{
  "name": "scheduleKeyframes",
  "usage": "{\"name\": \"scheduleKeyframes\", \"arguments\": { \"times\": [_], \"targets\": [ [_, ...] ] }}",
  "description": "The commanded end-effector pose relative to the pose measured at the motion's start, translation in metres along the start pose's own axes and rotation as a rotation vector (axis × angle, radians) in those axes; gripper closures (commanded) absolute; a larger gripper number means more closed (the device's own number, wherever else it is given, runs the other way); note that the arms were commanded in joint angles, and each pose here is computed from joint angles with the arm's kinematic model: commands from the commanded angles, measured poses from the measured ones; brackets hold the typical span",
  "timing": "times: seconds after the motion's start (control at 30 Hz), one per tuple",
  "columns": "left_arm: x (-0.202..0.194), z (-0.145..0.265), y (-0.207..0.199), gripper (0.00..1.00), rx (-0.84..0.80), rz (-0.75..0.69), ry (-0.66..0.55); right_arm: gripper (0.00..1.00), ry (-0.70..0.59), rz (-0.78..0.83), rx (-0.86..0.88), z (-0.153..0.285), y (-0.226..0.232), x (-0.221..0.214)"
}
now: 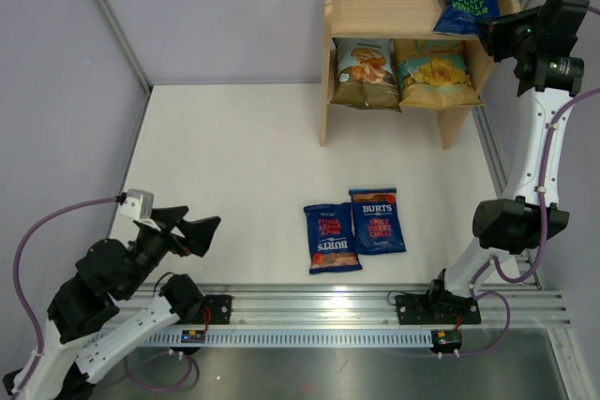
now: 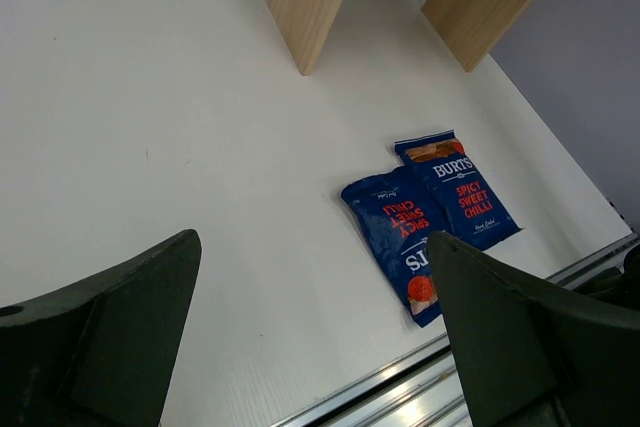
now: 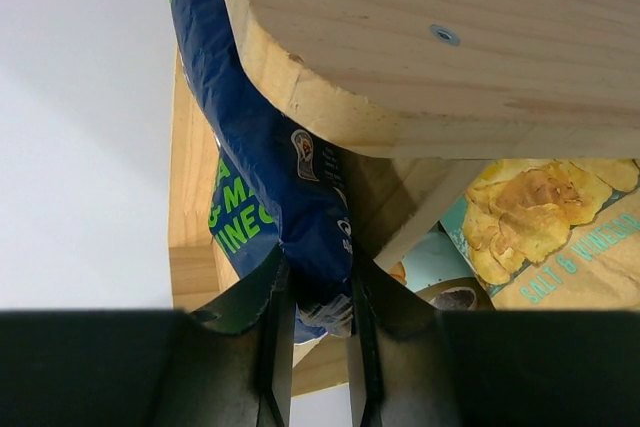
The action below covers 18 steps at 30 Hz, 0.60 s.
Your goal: Place and organize the chips bags onto the shelf
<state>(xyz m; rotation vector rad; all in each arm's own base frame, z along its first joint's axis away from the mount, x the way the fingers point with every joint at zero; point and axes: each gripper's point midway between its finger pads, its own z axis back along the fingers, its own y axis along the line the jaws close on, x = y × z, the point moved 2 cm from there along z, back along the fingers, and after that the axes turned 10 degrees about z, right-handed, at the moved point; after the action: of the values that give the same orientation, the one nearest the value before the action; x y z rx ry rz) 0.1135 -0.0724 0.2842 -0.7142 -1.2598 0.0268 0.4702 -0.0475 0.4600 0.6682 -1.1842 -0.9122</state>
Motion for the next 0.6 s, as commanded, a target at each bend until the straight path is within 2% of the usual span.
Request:
{"name": "scheduleKeyframes", "arguments": {
  "times": [0.0,0.27,0.57],
  "targets": [
    [0.008,0.001,-0.005,0.01,-0.032,0.023,-0.044,0.77,-0.043,-0.036,0.034,0.003,0.012,0.013],
    [0.01,0.005,-0.003,0.01,-0.033,0.036,-0.062,0.76,-0.01,-0.048,0.028,-0.02,0.01,0.014],
    [0.009,0.003,-0.004,0.01,-0.026,0.03,-0.047,0.55,-0.033,0.0,0.014,-0.004,0.007,0.019]
  ]
}}
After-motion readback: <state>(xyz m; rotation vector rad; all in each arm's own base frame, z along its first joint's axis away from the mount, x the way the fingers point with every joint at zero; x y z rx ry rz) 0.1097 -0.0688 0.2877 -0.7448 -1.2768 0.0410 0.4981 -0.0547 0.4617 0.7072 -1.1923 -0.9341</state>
